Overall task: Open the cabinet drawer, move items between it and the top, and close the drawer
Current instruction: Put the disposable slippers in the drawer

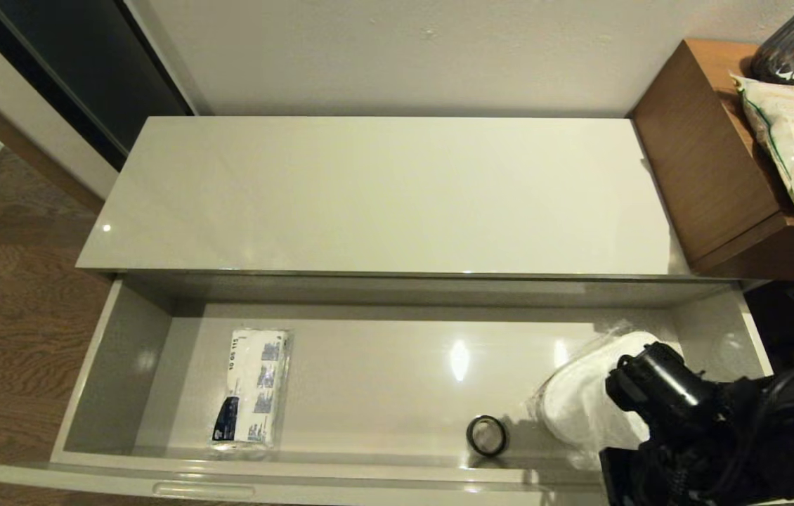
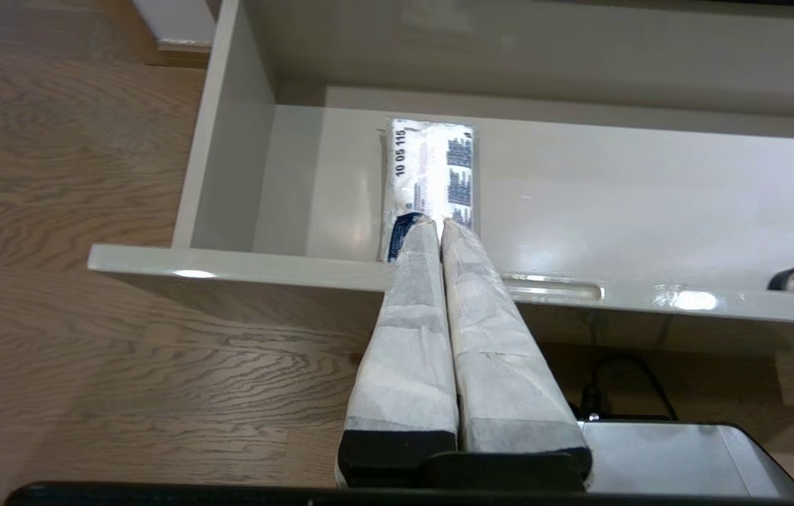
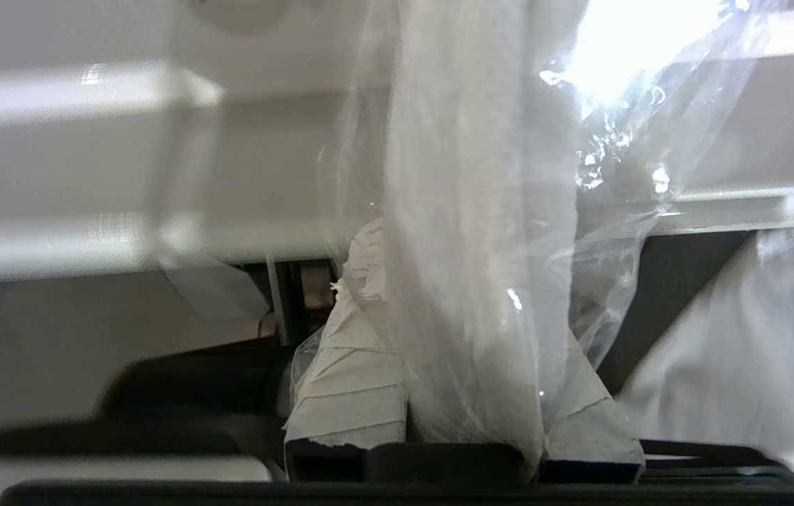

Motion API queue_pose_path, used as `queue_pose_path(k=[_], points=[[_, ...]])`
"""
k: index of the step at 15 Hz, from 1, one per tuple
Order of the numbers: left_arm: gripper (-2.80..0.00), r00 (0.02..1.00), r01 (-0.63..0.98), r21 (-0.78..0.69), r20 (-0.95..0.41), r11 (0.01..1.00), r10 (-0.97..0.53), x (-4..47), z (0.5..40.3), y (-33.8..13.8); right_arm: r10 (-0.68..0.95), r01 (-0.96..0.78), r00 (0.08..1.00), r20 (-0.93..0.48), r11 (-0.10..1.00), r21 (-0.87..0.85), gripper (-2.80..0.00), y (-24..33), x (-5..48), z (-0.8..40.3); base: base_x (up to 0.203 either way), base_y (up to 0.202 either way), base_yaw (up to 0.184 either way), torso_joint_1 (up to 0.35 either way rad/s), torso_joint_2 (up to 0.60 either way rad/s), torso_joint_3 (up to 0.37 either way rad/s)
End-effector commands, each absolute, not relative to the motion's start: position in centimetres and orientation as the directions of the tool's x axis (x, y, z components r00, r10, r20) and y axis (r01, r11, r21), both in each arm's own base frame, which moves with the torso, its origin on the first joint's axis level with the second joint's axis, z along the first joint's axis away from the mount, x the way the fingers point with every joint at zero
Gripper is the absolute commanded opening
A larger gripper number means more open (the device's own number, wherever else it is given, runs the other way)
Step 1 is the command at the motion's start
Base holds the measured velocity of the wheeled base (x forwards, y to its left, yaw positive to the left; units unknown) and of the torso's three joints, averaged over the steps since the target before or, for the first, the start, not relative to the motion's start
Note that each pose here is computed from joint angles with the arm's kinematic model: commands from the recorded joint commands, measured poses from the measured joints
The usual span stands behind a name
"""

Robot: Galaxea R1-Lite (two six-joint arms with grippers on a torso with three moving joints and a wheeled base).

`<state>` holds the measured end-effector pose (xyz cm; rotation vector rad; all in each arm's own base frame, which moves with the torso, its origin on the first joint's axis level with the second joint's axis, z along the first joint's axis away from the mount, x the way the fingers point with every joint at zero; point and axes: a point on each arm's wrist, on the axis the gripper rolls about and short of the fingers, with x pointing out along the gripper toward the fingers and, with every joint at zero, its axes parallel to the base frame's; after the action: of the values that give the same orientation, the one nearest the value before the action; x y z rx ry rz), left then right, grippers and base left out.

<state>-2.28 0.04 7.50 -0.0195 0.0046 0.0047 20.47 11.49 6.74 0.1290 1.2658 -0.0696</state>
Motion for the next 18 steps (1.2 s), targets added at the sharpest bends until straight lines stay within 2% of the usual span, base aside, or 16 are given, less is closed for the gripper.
queue_pose_path(k=[1, 5, 8, 9, 13, 18], points=[[-2.8, 1.0, -0.005, -0.02, -0.005, 1.0, 0.005, -2.3, 7.5, 0.0, -0.006, 0.21, 0.272, -0.962, 0.976, 0.053, -2.8, 13.0, 24.9, 3.4, 0.0, 0.0, 0.0, 0.0, 0.0, 0.0], [-2.8, 1.0, -0.005, -0.02, -0.005, 1.0, 0.005, -2.3, 7.5, 0.0, 0.002, 0.369, 0.306, -0.952, 0.921, 0.121, -2.8, 14.1, 27.6, 3.7, 0.0, 0.0, 0.0, 0.004, 0.02, 0.006], [-2.8, 1.0, -0.005, -0.02, -0.003, 1.0, 0.005, -2.3, 7.5, 0.0, -0.028, 0.4, 0.308, -0.951, 0.911, 0.103, -2.8, 14.1, 27.8, 4.3, 0.0, 0.0, 0.0, 0.0, 0.0, 0.0], [-2.8, 1.0, -0.005, -0.02, -0.003, 1.0, 0.005, -2.3, 7.5, 0.0, -0.038, 0.402, 0.308, -0.951, 0.911, 0.094, 0.0, 14.0, 27.7, 4.3, 0.0, 0.0, 0.0, 0.0, 0.0, 0.0], [-2.8, 1.0, -0.005, -0.02, -0.005, 1.0, 0.005, -2.3, 7.5, 0.0, -0.04, 0.414, 0.322, -0.946, 0.905, 0.103, 0.0, 13.6, 27.6, 4.8, 0.0, 0.0, 0.0, 0.0, 0.0, 0.0], [-2.8, 1.0, -0.005, -0.02, -0.004, 1.0, 0.005, -2.3, 7.5, 0.0, -0.092, 0.438, 0.444, -0.891, 0.89, 0.126, 0.0, 13.0, 27.5, 7.8, 0.0, 0.0, 0.0, 0.0, 0.0, 0.0]])
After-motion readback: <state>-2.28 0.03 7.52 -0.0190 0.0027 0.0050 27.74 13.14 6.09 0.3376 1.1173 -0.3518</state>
